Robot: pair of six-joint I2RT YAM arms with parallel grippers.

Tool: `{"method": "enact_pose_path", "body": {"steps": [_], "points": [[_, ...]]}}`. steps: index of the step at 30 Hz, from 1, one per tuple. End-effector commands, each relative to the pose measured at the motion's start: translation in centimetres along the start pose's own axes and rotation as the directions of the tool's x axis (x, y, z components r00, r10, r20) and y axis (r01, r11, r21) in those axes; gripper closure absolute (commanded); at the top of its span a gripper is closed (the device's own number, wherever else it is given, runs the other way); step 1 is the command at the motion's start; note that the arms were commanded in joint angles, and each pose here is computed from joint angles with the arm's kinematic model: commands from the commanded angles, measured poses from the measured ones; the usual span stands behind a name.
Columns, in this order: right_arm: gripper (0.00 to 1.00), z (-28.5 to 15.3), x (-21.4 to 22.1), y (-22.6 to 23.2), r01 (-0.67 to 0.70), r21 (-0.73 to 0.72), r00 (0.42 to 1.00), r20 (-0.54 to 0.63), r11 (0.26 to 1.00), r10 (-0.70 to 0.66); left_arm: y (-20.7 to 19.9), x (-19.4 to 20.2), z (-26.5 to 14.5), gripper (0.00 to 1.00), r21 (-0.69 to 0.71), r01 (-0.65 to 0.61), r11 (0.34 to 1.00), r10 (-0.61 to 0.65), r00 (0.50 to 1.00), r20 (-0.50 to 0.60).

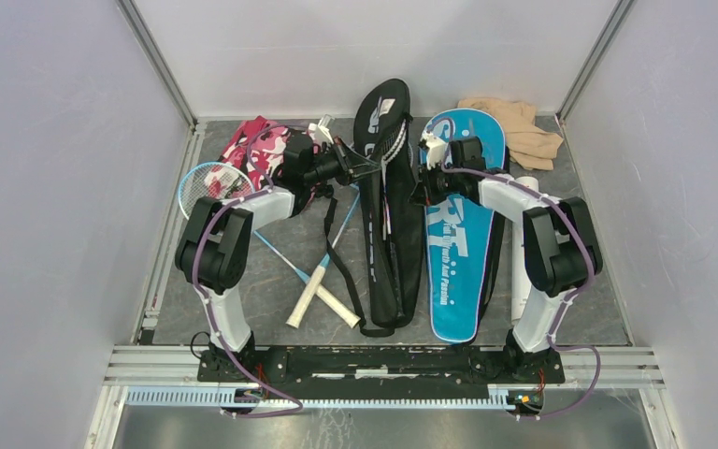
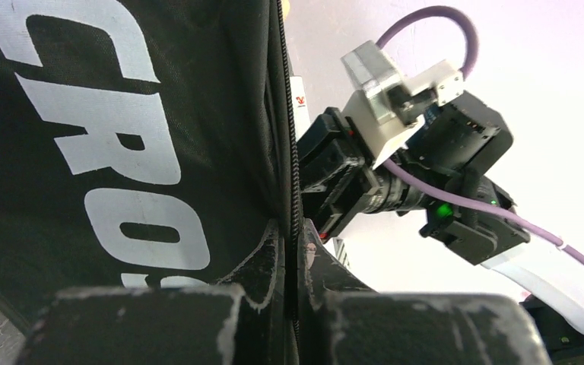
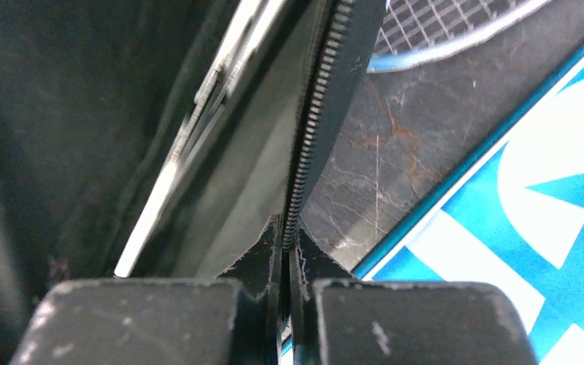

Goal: Pack up the badminton gear
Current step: Place the racket in the racket bag, then adjust the racket bag at the center of the board.

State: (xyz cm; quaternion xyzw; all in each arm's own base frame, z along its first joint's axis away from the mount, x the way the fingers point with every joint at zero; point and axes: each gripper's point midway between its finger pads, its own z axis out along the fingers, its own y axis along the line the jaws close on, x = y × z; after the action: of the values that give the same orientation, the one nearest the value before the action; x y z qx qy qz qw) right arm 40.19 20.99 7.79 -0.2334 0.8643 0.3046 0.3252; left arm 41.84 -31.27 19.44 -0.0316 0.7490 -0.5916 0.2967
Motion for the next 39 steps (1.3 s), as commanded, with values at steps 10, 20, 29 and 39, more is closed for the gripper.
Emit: {"method": "enact_pose_path", "body": {"steps": [10,20,29,39], "points": [[1.0,-7.3,-9.7,4.6,0.299,-0.106,0.954,0.016,0.948,-0.299,-9.9,-0.8,-1.3,0.82,0.152,-0.277,0.949,0.271,0.961,0.06],[1.0,-10.2,-7.8,5.5,0.449,-0.16,0.882,-0.076,0.879,-0.464,-12.9,0.4,-1.6,0.48,0.227,-0.477,0.849,0.488,0.873,0.007],[1.0,-12.2,-7.4,5.4,0.557,-0.177,0.805,-0.126,0.812,-0.58,-12.6,-1.2,-5.9,0.24,0.07,-0.873,0.483,0.876,0.479,-0.061],[1.0,-13.1,-3.8,5.8,0.613,-0.308,0.715,-0.177,0.728,-0.677,-8.9,-2.9,-8.3,0.21,0.152,-0.986,-0.069,0.961,-0.106,-0.255]]}}
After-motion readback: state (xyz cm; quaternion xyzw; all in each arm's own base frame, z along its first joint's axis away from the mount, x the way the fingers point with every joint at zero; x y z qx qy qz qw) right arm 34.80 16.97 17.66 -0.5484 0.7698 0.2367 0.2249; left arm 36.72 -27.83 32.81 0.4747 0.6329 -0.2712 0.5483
